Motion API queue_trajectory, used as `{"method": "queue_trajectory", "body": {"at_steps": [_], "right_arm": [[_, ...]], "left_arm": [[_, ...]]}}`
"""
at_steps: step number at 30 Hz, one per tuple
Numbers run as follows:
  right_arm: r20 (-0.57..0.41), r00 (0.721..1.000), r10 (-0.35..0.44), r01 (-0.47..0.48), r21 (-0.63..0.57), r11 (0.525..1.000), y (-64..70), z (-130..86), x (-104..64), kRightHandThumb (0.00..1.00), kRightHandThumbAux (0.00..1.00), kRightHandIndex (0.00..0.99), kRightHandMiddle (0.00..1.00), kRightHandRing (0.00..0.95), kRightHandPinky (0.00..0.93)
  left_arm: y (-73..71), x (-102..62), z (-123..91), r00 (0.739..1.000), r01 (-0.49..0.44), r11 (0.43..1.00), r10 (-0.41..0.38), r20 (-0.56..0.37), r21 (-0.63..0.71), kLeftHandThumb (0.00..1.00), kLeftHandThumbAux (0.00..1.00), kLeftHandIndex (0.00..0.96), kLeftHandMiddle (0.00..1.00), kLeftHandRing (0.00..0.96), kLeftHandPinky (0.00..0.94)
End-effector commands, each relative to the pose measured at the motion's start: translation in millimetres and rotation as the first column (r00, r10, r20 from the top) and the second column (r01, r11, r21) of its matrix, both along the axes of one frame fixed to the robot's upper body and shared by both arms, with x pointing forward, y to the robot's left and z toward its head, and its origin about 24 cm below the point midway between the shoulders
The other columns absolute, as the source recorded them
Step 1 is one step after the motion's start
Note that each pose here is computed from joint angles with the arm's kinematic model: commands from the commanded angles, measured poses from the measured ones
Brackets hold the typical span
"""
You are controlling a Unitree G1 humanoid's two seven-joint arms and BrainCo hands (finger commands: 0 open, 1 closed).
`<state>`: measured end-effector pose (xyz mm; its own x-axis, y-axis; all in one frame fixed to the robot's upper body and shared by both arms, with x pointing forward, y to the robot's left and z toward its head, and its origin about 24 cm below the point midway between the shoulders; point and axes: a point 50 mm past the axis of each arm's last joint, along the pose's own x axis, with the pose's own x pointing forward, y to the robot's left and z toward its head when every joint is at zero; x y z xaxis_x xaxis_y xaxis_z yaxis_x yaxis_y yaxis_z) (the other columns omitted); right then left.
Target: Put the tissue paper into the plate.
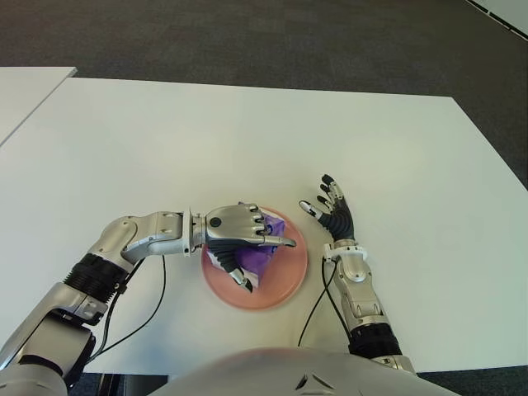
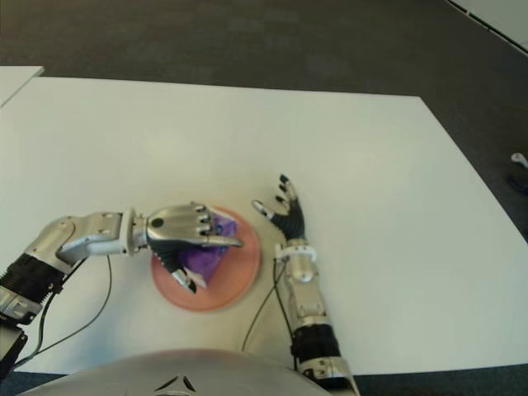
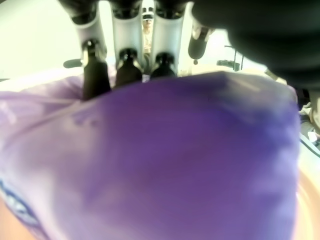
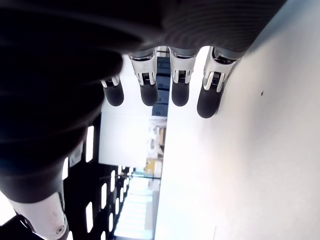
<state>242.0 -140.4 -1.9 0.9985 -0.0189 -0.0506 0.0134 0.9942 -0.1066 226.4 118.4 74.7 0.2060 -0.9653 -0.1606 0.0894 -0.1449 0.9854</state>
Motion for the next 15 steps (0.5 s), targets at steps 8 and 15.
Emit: {"method": "queue_trajectory", "body": {"at_steps": [8, 15], "right_arm": [[-0.133, 0.991, -0.024, 0.024, 0.005, 1.000, -2.2, -21.3, -13.3, 0.170, 0.719, 0.000, 0.048, 0.065, 0.108], [-0.130, 0.991, -0.017, 0.017, 0.000, 1.000, -0.8, -19.9, -12.7, 0.159, 0.719, 0.000, 0.048, 0.065, 0.107]], "left_arm": [[5.4, -2.8, -11.4, 1.000, -0.005, 0.995, 0.007, -0.021, 0.103, 0.563, 0.348, 0.000, 0.000, 0.000, 0.000], [6.0, -2.1, -10.1, 1.000, -0.005, 0.994, 0.008, -0.027, 0.105, 0.655, 0.369, 0.000, 0.000, 0.000, 0.000]]}}
